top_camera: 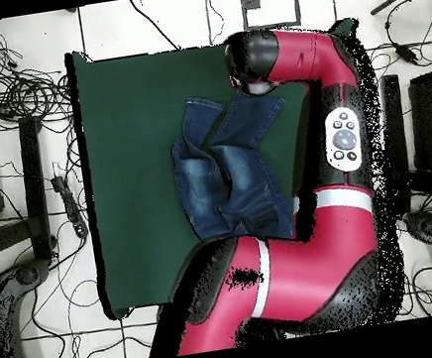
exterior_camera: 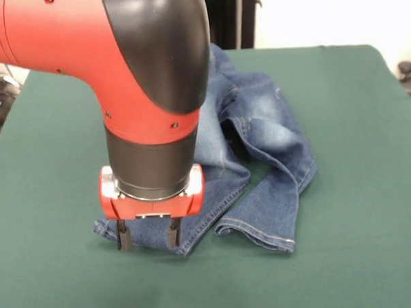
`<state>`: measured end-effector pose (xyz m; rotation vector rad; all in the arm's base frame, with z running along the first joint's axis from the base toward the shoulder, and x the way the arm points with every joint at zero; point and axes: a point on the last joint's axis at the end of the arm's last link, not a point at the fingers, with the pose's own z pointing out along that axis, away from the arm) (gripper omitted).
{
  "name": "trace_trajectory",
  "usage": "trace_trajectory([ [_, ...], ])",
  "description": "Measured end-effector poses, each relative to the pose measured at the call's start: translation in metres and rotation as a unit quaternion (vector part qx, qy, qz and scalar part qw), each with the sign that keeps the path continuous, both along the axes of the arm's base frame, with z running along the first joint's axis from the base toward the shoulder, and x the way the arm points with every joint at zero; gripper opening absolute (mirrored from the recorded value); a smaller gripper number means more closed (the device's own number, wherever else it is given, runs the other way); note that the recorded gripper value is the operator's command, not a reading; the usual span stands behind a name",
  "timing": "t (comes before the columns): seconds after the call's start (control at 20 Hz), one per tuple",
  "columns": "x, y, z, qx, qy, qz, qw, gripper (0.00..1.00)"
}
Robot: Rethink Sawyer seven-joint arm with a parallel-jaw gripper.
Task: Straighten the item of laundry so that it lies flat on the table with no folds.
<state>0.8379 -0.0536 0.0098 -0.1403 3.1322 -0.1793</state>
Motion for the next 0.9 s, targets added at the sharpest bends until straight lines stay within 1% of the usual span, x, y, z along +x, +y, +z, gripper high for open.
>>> trace_trajectory([
  [0.25, 0.001, -0.003, -0.01, -0.008, 0.002, 0.003, 1.0, 1.0],
  [0.35, 0.001, -0.004, -0.016, -0.008, 0.009, 0.002, 0.9999, 1.0],
  [0.45, -0.001, -0.004, -0.021, -0.007, 0.023, 0.0, 0.9997, 1.0],
  [0.6, -0.007, -0.003, -0.027, -0.002, 0.061, -0.006, 0.9981, 1.0],
  [0.65, -0.009, -0.002, -0.028, 0.0, 0.068, -0.007, 0.9977, 1.0],
  [0.7, -0.011, -0.002, -0.029, 0.002, 0.083, -0.009, 0.9965, 1.0],
  [0.8, -0.014, -0.001, -0.029, 0.004, 0.096, -0.012, 0.9953, 1.0],
  [0.85, -0.016, -0.001, -0.028, 0.006, 0.109, -0.014, 0.9939, 1.0],
  [0.9, -0.016, -0.001, -0.027, 0.007, 0.113, -0.015, 0.9935, 1.0],
])
